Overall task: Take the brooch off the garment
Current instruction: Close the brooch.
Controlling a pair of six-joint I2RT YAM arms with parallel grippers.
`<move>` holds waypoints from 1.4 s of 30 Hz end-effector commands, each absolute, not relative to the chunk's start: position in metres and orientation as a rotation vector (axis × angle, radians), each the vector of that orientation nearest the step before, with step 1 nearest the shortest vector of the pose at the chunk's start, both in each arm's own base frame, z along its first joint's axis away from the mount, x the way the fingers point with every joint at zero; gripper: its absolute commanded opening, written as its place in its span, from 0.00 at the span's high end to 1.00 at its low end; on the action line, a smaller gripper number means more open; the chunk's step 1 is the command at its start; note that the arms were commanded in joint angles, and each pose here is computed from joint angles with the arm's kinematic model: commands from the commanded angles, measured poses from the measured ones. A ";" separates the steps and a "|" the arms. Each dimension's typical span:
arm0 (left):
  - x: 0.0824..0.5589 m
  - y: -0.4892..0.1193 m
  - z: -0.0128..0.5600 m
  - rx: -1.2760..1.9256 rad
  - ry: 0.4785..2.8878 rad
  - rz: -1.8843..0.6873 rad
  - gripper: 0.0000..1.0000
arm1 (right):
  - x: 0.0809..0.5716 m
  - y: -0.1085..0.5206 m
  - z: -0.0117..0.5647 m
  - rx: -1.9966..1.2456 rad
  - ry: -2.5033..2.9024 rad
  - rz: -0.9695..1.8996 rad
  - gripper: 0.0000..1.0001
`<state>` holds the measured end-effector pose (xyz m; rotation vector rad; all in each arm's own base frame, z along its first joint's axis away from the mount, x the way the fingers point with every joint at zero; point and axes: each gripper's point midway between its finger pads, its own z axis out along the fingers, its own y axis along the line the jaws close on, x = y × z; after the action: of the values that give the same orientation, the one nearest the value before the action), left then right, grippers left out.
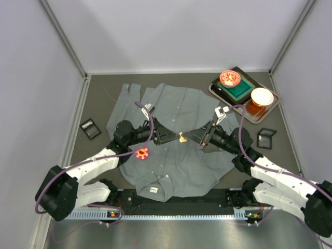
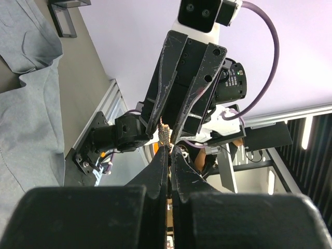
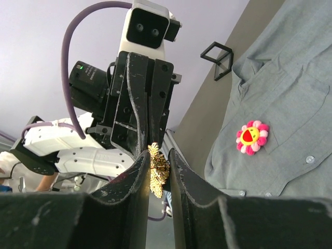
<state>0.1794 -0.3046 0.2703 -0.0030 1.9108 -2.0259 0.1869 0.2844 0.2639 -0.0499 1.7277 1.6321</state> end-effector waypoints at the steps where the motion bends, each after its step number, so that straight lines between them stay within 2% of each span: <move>1: 0.183 -0.304 0.283 -0.035 1.863 -2.052 1.00 | 0.187 0.290 0.294 -0.100 1.627 1.628 0.80; 21: 0.186 -0.300 0.278 -0.140 1.888 -2.042 1.00 | 0.194 0.303 0.290 -0.046 1.637 1.575 0.81; 27: 0.184 -0.300 0.274 -0.136 1.897 -2.036 1.00 | 0.192 0.301 0.290 -0.035 1.639 1.586 0.66; 35: 0.184 -0.298 0.269 -0.131 1.912 -2.009 1.00 | 0.188 0.291 0.298 -0.026 1.626 1.564 0.55; 37: 0.184 -0.298 0.268 -0.129 1.913 -2.006 1.00 | 0.187 0.289 0.291 -0.026 1.655 1.538 0.45; 42: 0.181 -0.298 0.270 -0.107 1.935 -2.001 1.00 | 0.187 0.265 0.285 -0.169 1.660 1.323 0.32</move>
<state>0.1878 -0.3002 0.2591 -0.1836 1.9684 -2.0010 0.1868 0.2828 0.2634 -0.0325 1.7303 1.4785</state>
